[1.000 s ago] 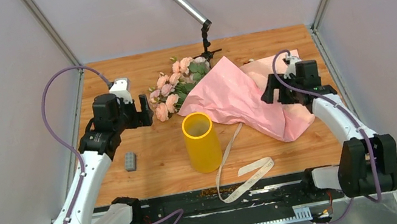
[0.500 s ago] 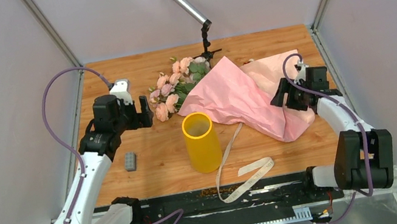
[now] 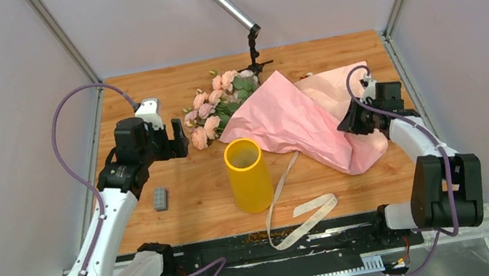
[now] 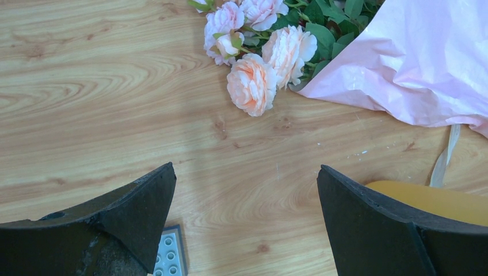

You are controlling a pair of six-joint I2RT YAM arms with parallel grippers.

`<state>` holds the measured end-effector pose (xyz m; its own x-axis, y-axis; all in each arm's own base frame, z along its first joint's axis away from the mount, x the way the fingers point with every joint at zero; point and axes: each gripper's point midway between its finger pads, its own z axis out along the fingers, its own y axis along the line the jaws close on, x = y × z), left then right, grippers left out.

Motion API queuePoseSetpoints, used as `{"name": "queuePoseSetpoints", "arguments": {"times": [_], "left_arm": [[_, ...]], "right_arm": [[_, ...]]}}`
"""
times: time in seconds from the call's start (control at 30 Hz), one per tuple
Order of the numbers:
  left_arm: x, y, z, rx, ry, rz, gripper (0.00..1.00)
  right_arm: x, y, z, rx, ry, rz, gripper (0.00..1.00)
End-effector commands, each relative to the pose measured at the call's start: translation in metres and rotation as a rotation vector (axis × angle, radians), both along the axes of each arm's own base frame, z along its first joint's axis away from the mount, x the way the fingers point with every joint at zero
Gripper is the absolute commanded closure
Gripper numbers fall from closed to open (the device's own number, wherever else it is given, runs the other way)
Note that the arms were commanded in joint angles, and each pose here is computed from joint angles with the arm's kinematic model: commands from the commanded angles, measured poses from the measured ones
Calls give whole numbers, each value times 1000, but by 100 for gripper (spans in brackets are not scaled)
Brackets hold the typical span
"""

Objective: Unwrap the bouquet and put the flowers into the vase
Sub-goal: Unfold the wrapping paper at the center of the board.

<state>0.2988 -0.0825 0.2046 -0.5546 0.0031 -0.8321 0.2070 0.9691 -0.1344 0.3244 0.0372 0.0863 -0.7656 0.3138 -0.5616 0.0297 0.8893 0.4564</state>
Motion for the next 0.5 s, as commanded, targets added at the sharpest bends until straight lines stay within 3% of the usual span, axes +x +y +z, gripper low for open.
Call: {"name": "queuePoseSetpoints", "arguments": {"times": [0.0, 0.1, 0.47], "left_arm": [[1, 1, 10, 4, -44, -13, 0], [1, 0, 10, 1, -43, -15, 0], [0, -2, 8, -7, -37, -26, 0]], "right_arm": [[5, 15, 41, 44, -149, 73, 91], [-7, 27, 49, 68, -164, 108, 100], [-71, 99, 49, 181, -62, 256, 100]]}}
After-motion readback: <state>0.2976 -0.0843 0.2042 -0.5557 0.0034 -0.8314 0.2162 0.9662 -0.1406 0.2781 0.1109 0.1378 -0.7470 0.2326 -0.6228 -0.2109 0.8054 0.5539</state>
